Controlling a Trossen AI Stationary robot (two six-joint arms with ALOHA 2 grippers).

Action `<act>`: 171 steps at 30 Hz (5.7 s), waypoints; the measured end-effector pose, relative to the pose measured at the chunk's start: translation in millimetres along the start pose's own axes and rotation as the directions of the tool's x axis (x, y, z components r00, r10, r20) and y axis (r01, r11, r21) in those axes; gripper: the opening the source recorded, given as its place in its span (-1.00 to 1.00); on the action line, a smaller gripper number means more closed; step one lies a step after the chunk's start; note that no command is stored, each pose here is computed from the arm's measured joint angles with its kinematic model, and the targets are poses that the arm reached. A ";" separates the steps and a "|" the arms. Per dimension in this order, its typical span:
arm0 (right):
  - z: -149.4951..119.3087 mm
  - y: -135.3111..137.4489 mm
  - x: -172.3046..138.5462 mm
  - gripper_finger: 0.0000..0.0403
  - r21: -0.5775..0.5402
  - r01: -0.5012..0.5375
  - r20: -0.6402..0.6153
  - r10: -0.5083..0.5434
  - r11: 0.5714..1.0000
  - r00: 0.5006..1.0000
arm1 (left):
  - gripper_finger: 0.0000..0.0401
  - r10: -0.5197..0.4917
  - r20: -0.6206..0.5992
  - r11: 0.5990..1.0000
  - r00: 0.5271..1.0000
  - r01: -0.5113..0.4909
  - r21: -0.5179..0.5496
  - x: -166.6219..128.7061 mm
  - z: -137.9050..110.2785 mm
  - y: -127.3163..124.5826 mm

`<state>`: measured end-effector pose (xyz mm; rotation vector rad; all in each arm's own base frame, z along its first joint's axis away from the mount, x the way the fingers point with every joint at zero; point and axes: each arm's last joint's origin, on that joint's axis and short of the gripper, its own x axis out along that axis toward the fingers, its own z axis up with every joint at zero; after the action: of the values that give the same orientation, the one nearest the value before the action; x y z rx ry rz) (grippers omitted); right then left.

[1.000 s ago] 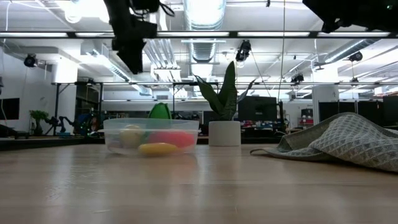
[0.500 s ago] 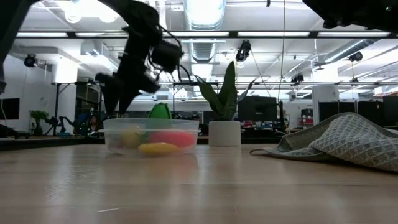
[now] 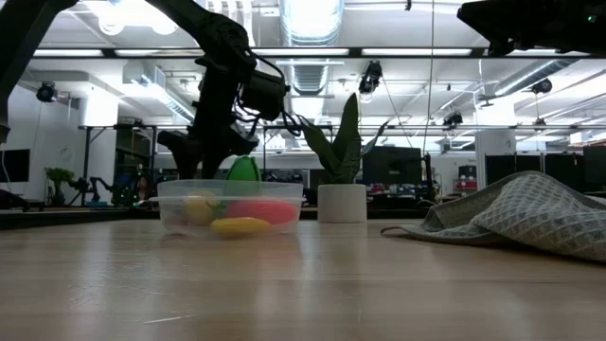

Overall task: Pick and placing Produce into tupperware
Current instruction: Put the black raspberry into the transparent bin

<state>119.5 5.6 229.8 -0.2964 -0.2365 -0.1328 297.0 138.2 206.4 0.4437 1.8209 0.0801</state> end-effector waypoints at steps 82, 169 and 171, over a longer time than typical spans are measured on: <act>-2.1 0.8 0.0 -0.70 0.014 -0.010 -0.021 0.010 1.000 1.000 | -0.01 -0.077 0.049 0.996 0.996 0.075 0.045 69.8 0.2 -0.8; 0.9 -0.4 0.0 -0.70 0.029 0.003 0.009 -0.003 1.000 1.000 | -0.62 -0.013 0.492 0.976 0.871 0.118 -0.184 -80.3 36.8 -166.6; 1.0 -0.4 0.0 -0.70 0.029 0.003 0.010 -0.004 1.000 1.000 | -0.60 -0.015 0.494 0.976 0.870 0.121 -0.183 -80.7 36.3 -166.4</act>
<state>119.2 5.6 230.8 -0.2678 -0.2485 -0.1313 306.6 -49.4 222.8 0.2211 1.3056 0.0985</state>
